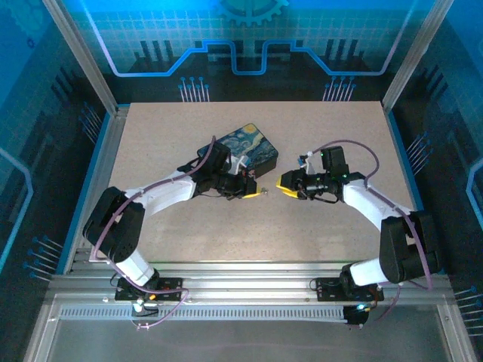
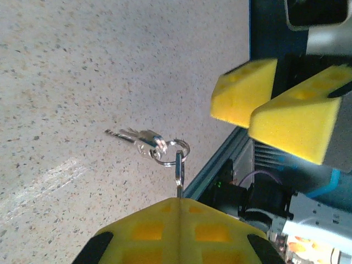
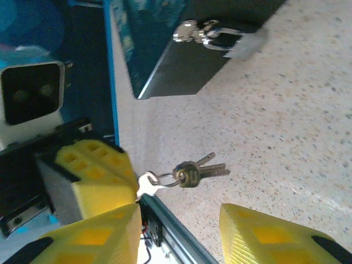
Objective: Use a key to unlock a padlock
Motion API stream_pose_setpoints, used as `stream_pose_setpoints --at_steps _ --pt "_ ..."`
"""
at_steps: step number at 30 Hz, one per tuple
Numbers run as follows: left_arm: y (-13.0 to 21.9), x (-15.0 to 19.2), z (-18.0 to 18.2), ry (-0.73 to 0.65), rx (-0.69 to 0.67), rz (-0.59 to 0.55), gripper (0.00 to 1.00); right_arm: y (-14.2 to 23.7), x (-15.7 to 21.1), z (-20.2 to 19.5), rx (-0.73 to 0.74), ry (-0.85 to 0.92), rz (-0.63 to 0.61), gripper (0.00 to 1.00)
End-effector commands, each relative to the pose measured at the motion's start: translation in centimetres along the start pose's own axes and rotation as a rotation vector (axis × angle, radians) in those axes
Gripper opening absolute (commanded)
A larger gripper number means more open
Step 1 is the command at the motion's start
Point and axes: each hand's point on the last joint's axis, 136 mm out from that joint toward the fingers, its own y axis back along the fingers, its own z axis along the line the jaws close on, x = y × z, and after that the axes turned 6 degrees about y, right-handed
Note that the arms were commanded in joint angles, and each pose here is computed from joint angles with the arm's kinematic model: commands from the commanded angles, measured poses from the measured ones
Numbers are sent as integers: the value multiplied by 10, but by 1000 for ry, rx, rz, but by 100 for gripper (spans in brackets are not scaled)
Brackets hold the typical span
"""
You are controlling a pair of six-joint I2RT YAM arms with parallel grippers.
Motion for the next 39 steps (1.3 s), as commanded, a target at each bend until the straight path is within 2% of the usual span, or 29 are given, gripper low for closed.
stream_pose_setpoints --at_steps 1,6,13,25,35,39 --pt "0 13 -10 -100 58 101 0 1 9 21 -157 170 87 41" --pt "5 18 -21 -162 96 128 0 -1 13 29 -224 271 142 41" --pt "8 23 -23 -179 102 146 0 -8 14 32 -255 296 161 44" --pt "10 25 -25 -191 108 143 0 -25 31 33 -271 281 222 33" --pt "12 25 -31 -202 131 144 0 -30 35 28 -271 258 237 30" --pt "14 24 -32 -201 134 139 0 -29 36 31 -281 259 239 24"
